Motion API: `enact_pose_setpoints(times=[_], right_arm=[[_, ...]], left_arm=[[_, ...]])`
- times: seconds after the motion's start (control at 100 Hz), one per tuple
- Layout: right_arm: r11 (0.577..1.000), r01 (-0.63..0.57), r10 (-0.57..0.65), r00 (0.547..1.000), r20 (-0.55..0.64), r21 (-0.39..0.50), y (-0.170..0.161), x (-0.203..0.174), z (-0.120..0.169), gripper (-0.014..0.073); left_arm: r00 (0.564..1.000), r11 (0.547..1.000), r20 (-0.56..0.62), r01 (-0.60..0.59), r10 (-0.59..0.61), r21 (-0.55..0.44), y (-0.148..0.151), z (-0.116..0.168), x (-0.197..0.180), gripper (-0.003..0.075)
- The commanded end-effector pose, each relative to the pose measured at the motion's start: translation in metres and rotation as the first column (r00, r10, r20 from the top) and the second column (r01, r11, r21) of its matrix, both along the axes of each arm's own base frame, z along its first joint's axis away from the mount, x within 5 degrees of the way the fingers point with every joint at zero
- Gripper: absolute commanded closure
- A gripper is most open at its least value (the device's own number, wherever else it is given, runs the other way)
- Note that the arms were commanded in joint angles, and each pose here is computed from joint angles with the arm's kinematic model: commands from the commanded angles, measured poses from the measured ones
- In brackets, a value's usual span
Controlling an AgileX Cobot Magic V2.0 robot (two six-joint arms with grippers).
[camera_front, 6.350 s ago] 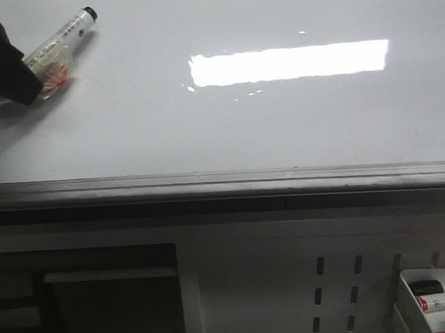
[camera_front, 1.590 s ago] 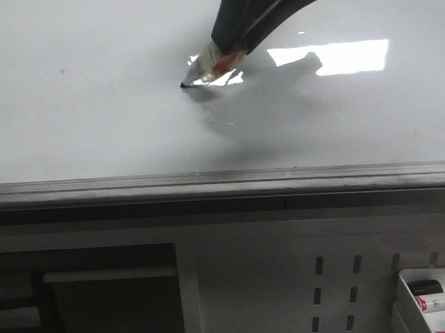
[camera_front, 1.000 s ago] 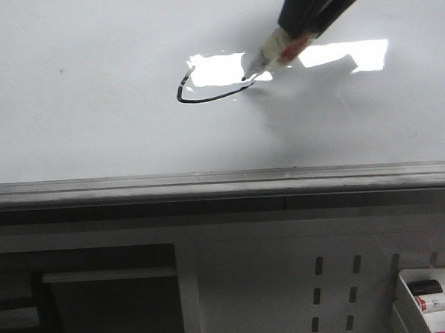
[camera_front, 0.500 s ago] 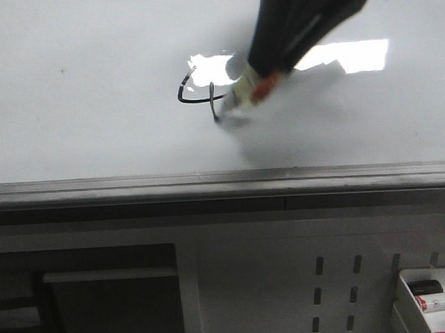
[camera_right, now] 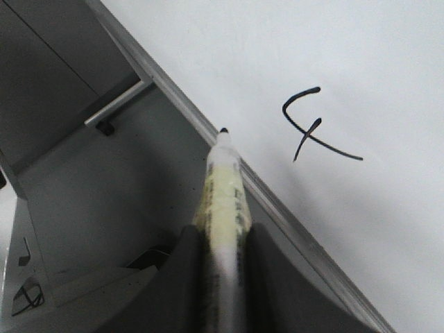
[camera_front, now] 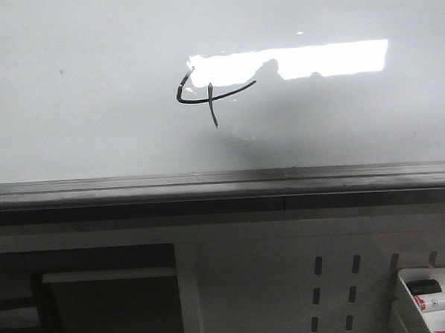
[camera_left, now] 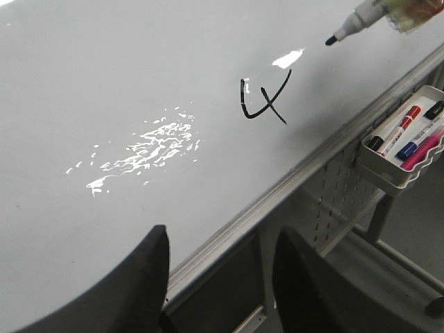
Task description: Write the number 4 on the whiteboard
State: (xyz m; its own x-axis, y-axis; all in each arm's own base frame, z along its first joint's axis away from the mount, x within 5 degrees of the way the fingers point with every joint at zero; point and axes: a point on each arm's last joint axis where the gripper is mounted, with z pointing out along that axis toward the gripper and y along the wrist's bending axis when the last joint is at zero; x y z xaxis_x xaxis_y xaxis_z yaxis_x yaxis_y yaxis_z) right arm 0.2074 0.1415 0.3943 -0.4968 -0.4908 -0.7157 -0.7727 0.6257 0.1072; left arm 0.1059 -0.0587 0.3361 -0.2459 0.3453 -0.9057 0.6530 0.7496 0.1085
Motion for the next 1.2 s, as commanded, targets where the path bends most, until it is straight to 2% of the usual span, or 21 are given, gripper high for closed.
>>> enact_pose_setpoints(times=[0.0, 0.1, 0.26, 0.31, 0.41, 0.48, 0.51, 0.93, 1.19], right_arm=[[0.999, -0.04, 0.039, 0.996, 0.079, 0.014, -0.002, -0.006, 0.006, 0.0665], [0.988, -0.151, 0.155, 0.982, 0.113, -0.041, 0.0, -0.009, -0.003, 0.0665], [0.93, -0.339, 0.364, 0.902, 0.232, -0.143, 0.005, -0.014, -0.005, 0.0665], [0.894, -0.402, 0.445, 0.854, 0.27, -0.199, 0.007, -0.016, -0.006, 0.0665], [0.801, -0.512, 0.596, 0.731, 0.332, -0.311, 0.011, -0.021, -0.006, 0.0665], [0.764, -0.544, 0.644, 0.675, 0.36, -0.347, 0.014, -0.023, -0.006, 0.0665], [0.76, -0.546, 0.649, 0.665, 0.369, -0.352, 0.016, -0.023, -0.005, 0.0665], [0.762, -0.543, 0.647, 0.661, 0.38, -0.354, 0.017, -0.023, -0.005, 0.0665], [0.761, -0.543, 0.648, 0.661, 0.379, -0.354, 0.017, -0.023, -0.005, 0.0665]], left_arm=[[1.0, 0.998, 0.019, 0.002, -0.001, -0.065, -0.002, 0.011, 0.0, 0.0408], [0.995, 0.994, -0.011, 0.099, -0.1, -0.053, -0.009, 0.008, -0.001, 0.0408], [0.949, 0.95, -0.043, 0.31, -0.311, -0.03, -0.026, 0.005, 0.004, 0.0408], [0.935, 0.937, -0.057, 0.348, -0.349, -0.02, -0.031, 0.006, 0.008, 0.0408], [0.912, 0.914, -0.068, 0.407, -0.406, 0.001, -0.042, 0.01, 0.021, 0.0408], [0.891, 0.894, -0.079, 0.449, -0.447, 0.009, -0.052, 0.013, 0.031, 0.0408], [0.881, 0.884, -0.085, 0.468, -0.465, 0.013, -0.057, 0.013, 0.035, 0.0408], [0.758, 0.757, -0.168, 0.648, -0.63, 0.087, -0.135, 0.001, 0.083, 0.0408], [0.73, 0.726, -0.198, 0.68, -0.655, 0.107, -0.144, -0.002, 0.089, 0.0408]])
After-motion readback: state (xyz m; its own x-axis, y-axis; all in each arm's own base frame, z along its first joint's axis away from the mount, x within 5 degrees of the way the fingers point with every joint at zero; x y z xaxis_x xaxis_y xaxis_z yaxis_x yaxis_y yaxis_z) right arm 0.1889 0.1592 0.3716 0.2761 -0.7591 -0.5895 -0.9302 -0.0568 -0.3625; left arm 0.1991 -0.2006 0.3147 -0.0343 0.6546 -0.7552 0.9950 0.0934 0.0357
